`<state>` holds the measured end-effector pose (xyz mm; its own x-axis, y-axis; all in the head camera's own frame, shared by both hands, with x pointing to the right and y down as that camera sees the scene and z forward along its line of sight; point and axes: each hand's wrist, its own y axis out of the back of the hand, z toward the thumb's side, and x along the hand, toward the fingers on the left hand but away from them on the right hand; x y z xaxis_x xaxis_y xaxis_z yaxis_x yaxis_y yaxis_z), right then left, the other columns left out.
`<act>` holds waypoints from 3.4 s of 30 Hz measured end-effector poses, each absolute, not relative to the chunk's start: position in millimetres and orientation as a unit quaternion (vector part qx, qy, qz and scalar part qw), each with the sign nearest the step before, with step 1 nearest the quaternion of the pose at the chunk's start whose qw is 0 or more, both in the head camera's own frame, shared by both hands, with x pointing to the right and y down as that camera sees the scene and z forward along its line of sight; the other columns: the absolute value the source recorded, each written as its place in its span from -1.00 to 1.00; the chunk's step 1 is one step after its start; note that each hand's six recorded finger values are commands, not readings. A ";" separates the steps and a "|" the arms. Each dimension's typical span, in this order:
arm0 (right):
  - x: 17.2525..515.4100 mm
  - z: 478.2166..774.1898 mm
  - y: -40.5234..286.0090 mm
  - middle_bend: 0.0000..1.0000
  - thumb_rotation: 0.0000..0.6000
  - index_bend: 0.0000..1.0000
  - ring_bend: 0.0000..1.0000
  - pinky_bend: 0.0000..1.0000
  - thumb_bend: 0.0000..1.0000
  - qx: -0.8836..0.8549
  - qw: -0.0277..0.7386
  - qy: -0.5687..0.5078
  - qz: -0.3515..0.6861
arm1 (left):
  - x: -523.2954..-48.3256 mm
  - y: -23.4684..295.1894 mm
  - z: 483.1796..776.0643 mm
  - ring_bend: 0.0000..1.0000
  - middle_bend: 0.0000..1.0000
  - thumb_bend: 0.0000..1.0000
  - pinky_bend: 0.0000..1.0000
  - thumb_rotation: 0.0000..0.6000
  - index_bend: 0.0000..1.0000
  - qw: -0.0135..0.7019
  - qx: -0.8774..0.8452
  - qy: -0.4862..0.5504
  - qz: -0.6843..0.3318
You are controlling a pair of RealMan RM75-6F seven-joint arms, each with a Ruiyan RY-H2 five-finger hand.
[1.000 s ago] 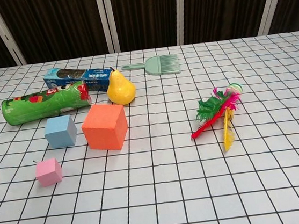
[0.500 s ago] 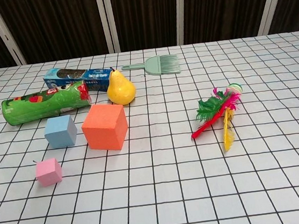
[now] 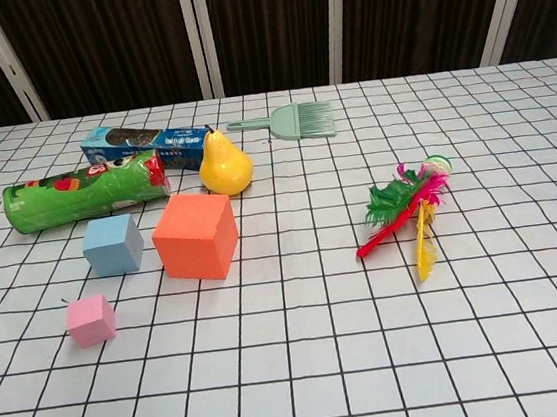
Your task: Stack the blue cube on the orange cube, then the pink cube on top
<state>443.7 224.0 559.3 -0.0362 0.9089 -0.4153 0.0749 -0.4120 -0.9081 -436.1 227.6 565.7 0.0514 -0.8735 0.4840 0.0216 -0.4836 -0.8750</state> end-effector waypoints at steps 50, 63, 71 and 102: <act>447.4 573.2 221.9 -0.95 1.00 -0.95 -0.93 -0.73 -0.86 -0.619 0.317 -0.395 0.600 | -276.5 142.2 661.4 0.43 0.51 -0.51 0.66 1.00 -0.45 0.328 -0.634 0.292 -0.637; 446.1 576.6 221.4 -0.95 1.00 -0.95 -0.93 -0.73 -0.86 -0.621 0.314 -0.390 0.603 | -265.3 137.6 672.7 0.44 0.52 -0.51 0.66 1.00 -0.40 0.326 -0.629 0.295 -0.641; 446.4 576.9 221.2 -0.95 1.00 -0.95 -0.93 -0.73 -0.86 -0.622 0.312 -0.390 0.603 | -258.9 134.4 678.9 0.44 0.52 -0.45 0.66 1.00 -0.38 0.326 -0.627 0.291 -0.645; 449.2 578.5 220.2 -0.95 1.00 -0.95 -0.93 -0.73 -0.86 -0.625 0.302 -0.392 0.604 | -245.1 133.2 701.5 0.46 0.52 -0.37 0.67 1.00 -0.32 0.319 -0.635 0.278 -0.646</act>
